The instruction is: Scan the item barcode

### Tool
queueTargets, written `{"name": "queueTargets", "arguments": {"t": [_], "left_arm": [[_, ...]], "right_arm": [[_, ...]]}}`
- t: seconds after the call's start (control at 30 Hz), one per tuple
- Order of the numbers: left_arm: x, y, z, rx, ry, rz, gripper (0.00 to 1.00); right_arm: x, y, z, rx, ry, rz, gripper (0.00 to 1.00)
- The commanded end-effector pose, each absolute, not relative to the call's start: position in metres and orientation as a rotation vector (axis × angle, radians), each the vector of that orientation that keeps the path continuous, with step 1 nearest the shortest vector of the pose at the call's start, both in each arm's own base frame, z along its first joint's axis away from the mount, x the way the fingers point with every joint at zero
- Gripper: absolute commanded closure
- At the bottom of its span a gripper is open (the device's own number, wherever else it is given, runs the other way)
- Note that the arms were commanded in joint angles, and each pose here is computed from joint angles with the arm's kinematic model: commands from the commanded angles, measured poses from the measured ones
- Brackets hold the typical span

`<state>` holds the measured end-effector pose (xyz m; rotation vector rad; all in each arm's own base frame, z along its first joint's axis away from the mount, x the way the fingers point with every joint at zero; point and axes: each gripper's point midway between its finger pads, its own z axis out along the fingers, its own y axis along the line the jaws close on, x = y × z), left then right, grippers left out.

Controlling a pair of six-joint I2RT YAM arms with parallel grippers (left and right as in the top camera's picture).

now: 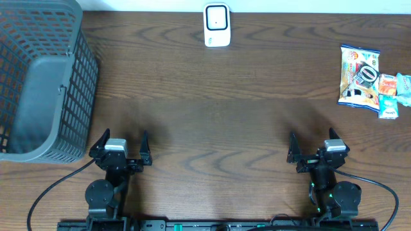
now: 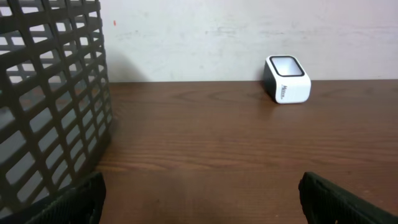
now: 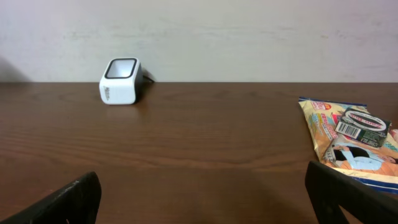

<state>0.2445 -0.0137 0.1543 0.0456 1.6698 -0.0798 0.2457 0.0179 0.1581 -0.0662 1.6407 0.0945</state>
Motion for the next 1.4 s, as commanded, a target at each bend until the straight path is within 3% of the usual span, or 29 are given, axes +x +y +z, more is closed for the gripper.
{"name": "queueTargets", "arguments": {"t": [0.0,1.37], "left_arm": [[0.244,-0.012,0.138,0.04,1.718,-0.075,0.02],[0.244,0.0,0.136,-0.06,1.727,-0.058,0.03]], "right_arm": [[0.245,0.018,0.158,-0.062,1.64,0.094,0.01],[0.245,0.018,0.158,-0.061,1.641,0.094,0.01]]}}
